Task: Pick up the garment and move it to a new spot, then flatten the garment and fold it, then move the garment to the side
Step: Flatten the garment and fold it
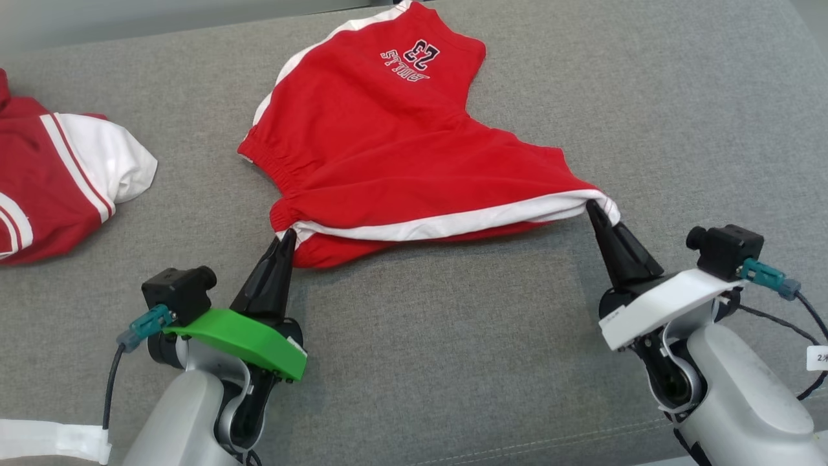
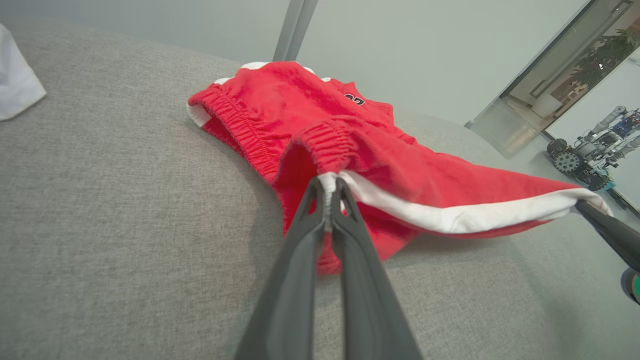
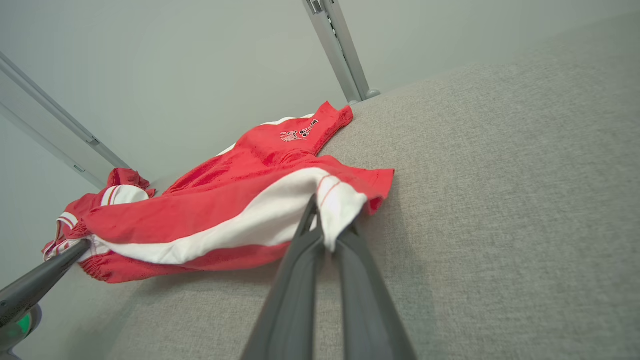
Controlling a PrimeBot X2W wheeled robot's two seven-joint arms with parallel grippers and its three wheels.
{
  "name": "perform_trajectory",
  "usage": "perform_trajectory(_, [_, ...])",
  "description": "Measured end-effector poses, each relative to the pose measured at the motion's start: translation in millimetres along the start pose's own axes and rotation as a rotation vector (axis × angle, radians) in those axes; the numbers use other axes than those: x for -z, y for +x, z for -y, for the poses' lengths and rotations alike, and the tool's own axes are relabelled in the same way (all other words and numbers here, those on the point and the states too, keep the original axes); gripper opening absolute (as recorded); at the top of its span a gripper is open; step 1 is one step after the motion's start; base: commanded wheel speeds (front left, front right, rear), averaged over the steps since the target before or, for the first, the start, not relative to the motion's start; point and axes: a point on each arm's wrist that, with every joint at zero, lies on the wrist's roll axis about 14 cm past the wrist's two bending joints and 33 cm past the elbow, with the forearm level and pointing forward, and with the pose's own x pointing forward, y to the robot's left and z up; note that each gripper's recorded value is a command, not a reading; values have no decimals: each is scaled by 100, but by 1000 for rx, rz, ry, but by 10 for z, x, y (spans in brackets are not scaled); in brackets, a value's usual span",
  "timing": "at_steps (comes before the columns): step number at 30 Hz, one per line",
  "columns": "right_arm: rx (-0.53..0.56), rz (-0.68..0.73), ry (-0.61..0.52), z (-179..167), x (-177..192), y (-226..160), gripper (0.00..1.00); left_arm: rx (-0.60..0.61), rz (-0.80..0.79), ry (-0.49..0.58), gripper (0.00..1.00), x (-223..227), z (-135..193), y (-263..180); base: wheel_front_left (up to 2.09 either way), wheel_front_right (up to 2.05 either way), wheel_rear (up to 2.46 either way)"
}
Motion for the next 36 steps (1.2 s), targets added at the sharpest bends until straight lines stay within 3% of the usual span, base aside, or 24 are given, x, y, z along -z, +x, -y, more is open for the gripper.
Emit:
perform_trajectory(8, [-37, -42, 4, -191, 180, -205, 0, 20, -32, 40, 0, 74, 23, -268, 0, 0, 0])
perform_trajectory(16, [1, -94, 22, -126, 373, -409, 0, 42, -127, -43, 0, 410, 170, -560, 0, 0, 0])
perform_trajectory(36, [-4, -190, 28, -154, 668, -704, 0, 4, -197, -107, 0, 509, -27, -934, 0, 0, 0])
